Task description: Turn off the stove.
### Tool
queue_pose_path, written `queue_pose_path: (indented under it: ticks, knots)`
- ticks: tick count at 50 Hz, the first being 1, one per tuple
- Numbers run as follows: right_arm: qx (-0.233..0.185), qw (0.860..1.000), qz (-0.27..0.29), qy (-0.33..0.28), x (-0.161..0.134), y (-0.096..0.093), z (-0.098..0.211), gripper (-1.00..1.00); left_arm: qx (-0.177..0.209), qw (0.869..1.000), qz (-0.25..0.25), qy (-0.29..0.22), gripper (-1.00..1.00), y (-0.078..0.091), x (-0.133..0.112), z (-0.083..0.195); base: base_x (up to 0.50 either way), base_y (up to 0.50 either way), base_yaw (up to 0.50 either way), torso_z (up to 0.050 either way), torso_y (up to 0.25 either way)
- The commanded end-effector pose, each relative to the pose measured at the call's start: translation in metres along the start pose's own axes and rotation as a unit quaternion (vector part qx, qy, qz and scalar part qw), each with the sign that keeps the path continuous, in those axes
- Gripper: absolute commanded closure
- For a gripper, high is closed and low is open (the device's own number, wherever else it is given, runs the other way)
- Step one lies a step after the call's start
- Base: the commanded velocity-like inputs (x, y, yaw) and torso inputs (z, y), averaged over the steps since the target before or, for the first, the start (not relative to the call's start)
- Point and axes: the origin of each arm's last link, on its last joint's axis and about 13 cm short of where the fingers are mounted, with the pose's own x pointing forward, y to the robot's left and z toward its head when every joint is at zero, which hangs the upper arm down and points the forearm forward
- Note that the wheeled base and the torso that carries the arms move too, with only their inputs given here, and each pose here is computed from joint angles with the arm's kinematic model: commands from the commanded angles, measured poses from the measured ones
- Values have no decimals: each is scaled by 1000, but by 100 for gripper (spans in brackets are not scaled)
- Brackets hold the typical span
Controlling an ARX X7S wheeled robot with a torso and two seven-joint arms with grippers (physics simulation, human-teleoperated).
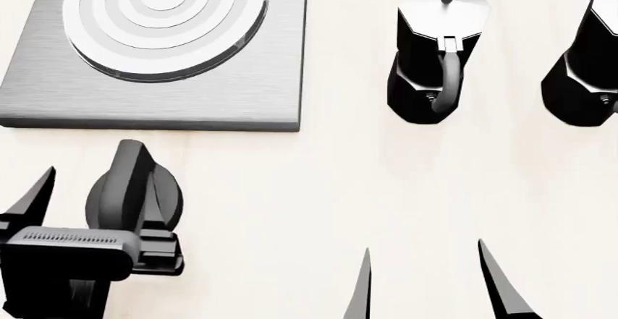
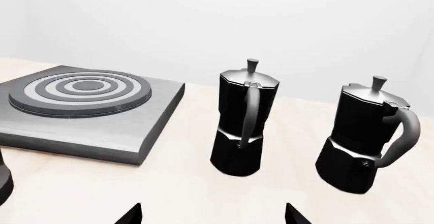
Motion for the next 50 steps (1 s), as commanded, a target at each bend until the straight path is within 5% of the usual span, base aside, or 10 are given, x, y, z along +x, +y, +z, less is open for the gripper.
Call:
queue_pose_path:
  ticks: [1,50]
  knots:
    - [-3,1000,-5,-9,2,-2,1,-100,-11,1000,-1,4,-100,4,-2,2,0,0,0,0,0]
    - [-2,1000,-2,-8,2,-2,0,-100,-46,998,31,12,-100,26,-12,24,0,0,0,0,0]
